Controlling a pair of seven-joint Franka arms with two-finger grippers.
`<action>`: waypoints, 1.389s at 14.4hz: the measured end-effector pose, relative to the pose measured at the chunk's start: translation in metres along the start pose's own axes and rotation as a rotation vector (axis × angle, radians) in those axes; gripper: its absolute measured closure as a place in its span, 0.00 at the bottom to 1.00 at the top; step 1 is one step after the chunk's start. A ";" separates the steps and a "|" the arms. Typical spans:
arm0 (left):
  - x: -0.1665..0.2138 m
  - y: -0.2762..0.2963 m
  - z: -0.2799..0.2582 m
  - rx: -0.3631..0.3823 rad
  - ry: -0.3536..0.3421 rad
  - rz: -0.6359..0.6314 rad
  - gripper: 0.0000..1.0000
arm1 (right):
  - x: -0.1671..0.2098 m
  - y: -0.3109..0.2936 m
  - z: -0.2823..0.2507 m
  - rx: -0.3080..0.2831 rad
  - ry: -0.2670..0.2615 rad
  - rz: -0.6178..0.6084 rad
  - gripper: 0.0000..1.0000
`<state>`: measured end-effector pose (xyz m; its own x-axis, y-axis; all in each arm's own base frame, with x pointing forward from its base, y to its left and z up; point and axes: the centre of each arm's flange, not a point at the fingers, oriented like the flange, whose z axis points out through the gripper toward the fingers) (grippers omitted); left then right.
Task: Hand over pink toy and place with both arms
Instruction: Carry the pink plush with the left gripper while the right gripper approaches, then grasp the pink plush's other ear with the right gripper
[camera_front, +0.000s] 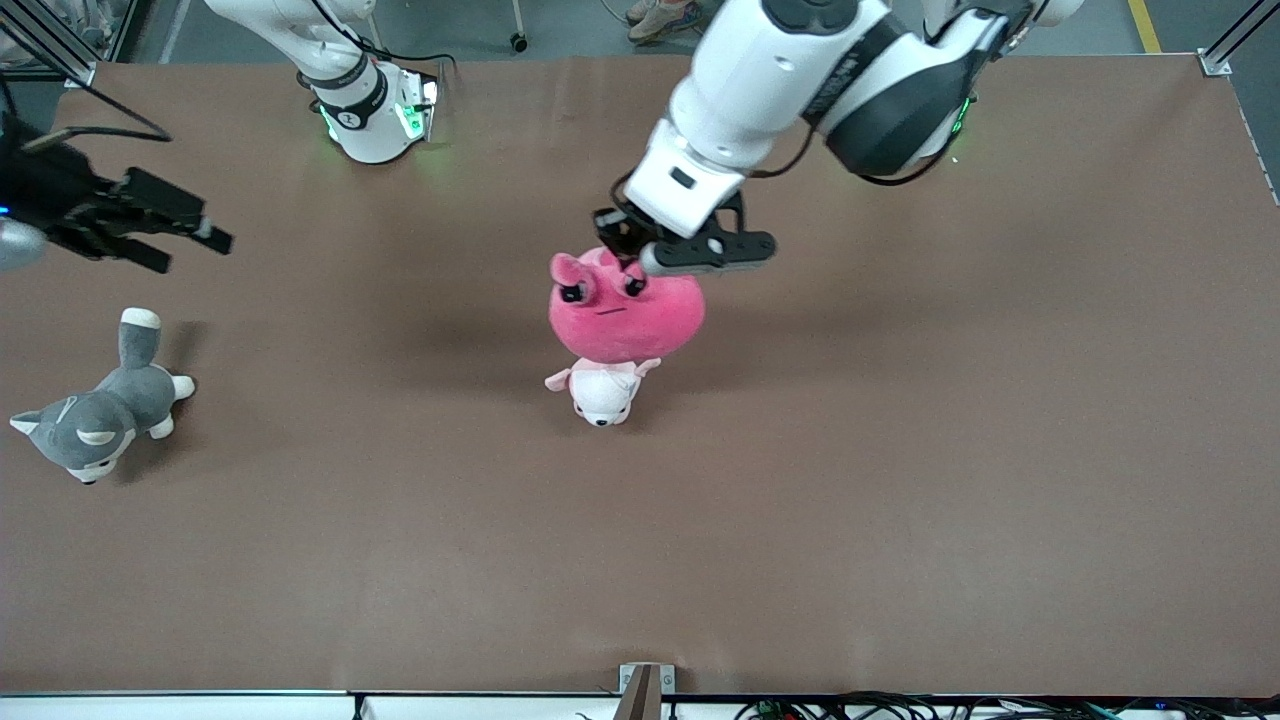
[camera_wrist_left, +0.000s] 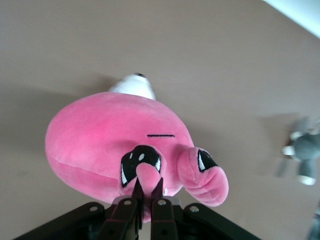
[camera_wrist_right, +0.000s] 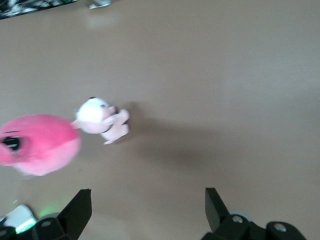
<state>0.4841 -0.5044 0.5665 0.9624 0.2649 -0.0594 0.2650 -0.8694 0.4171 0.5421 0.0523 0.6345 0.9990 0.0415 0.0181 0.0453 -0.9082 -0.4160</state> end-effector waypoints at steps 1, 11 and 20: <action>-0.012 0.012 0.008 -0.036 0.001 -0.022 0.92 | 0.004 -0.015 0.014 0.038 -0.023 -0.017 0.00; -0.037 0.046 0.017 -0.166 0.001 -0.114 0.92 | 0.035 -0.056 0.114 0.197 -0.168 -0.034 0.10; -0.037 0.046 0.016 -0.169 0.002 -0.115 0.92 | 0.024 -0.100 0.131 0.191 -0.201 -0.057 0.16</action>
<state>0.4619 -0.5607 0.5733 0.9264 0.3590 -0.1137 0.3592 -0.7513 0.5537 0.5618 0.1983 0.5573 0.9738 0.1889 -0.1265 0.0809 -0.8078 -0.5839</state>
